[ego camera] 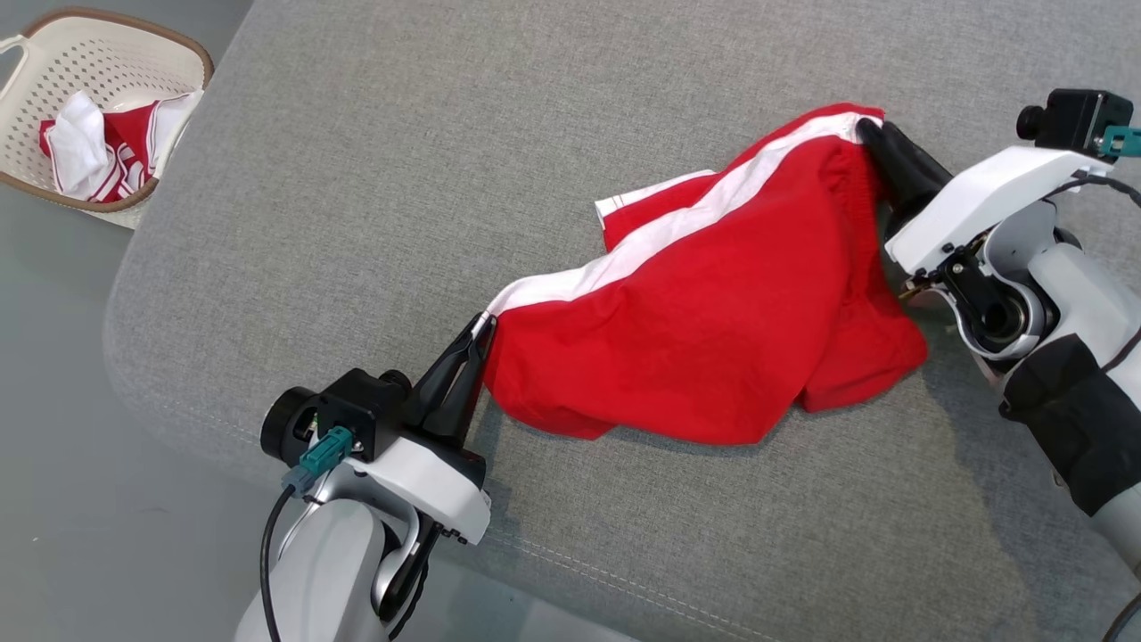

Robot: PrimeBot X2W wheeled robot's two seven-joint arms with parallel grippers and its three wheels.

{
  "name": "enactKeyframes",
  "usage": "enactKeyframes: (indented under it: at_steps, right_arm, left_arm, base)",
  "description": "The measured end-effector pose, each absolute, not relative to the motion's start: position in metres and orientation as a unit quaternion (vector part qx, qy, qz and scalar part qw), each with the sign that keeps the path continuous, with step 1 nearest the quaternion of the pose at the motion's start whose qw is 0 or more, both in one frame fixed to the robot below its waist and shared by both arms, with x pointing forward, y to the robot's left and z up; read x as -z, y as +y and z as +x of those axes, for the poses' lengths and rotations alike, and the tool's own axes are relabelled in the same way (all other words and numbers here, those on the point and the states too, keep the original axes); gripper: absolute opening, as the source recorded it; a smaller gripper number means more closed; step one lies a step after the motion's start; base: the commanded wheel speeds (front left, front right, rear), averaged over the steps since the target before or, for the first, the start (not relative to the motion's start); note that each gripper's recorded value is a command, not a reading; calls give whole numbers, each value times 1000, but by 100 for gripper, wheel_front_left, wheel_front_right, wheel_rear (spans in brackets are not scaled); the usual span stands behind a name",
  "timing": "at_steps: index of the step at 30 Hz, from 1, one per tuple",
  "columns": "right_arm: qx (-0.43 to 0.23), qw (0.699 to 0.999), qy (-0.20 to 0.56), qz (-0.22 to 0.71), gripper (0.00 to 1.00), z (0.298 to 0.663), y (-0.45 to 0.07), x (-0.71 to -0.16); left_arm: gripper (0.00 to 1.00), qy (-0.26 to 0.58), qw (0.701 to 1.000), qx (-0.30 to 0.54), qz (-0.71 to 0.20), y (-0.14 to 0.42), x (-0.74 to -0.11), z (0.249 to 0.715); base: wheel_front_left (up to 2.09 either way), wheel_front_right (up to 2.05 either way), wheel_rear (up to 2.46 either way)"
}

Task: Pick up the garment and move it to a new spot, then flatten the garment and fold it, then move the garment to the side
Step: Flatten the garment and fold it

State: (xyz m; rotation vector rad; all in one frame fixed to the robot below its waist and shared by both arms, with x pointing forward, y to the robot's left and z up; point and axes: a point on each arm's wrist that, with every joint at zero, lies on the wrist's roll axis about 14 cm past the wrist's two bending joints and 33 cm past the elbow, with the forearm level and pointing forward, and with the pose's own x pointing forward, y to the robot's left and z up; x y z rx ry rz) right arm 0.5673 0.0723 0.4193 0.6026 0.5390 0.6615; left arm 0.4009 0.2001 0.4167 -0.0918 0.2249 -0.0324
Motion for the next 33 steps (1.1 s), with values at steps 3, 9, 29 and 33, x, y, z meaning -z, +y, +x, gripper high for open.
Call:
enactKeyframes:
  at_steps: [3,9,29,33]
  right_arm:
    - [-320,865,256,289,0,568,76,-422]
    - [-324,864,254,290,0,566,75,-428]
    - [-253,903,-21,347,0,639,-32,-624]
    - [-247,899,-58,357,0,638,-50,-660]
  left_arm:
    - [0,112,993,15,-45,201,-417,401]
    - [0,107,993,17,-45,201,-420,402]
    - [0,-87,977,138,133,194,-602,554]
    - [0,-135,967,150,158,183,-643,575]
  base:
    - [0,0,0]
    - [0,0,0]
    - [0,0,0]
    - [0,0,0]
